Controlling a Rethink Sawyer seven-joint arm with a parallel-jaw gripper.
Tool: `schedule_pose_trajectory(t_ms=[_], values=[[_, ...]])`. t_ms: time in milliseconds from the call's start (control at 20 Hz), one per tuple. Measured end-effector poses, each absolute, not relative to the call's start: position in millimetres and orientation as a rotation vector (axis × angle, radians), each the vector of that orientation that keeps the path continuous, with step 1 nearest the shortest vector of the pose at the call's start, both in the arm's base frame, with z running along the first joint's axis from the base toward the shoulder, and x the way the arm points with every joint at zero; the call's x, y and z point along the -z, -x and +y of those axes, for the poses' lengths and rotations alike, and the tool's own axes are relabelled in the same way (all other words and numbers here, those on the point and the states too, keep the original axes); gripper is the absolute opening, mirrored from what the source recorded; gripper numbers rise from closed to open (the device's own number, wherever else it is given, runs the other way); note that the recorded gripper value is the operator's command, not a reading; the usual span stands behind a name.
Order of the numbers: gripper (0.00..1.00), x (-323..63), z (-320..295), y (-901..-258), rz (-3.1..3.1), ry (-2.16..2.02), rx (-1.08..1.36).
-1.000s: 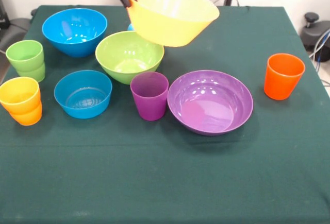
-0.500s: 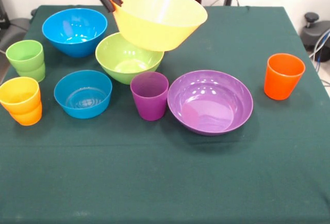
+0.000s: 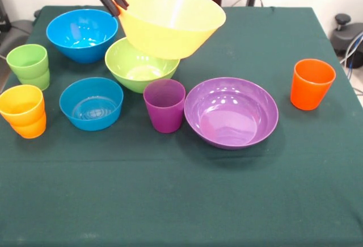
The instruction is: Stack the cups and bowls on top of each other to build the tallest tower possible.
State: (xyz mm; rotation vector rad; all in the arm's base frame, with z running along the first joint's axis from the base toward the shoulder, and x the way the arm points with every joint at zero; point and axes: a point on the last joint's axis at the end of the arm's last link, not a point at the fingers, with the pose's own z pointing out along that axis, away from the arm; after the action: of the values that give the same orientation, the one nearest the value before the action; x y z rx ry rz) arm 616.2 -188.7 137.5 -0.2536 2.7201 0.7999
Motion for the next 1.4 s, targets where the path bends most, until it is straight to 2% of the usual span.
schedule_pose_trajectory(t_ms=[1400], values=[[0.0, -140.8, -210.8, -638.4, 2.677, 0.291, -0.78]])
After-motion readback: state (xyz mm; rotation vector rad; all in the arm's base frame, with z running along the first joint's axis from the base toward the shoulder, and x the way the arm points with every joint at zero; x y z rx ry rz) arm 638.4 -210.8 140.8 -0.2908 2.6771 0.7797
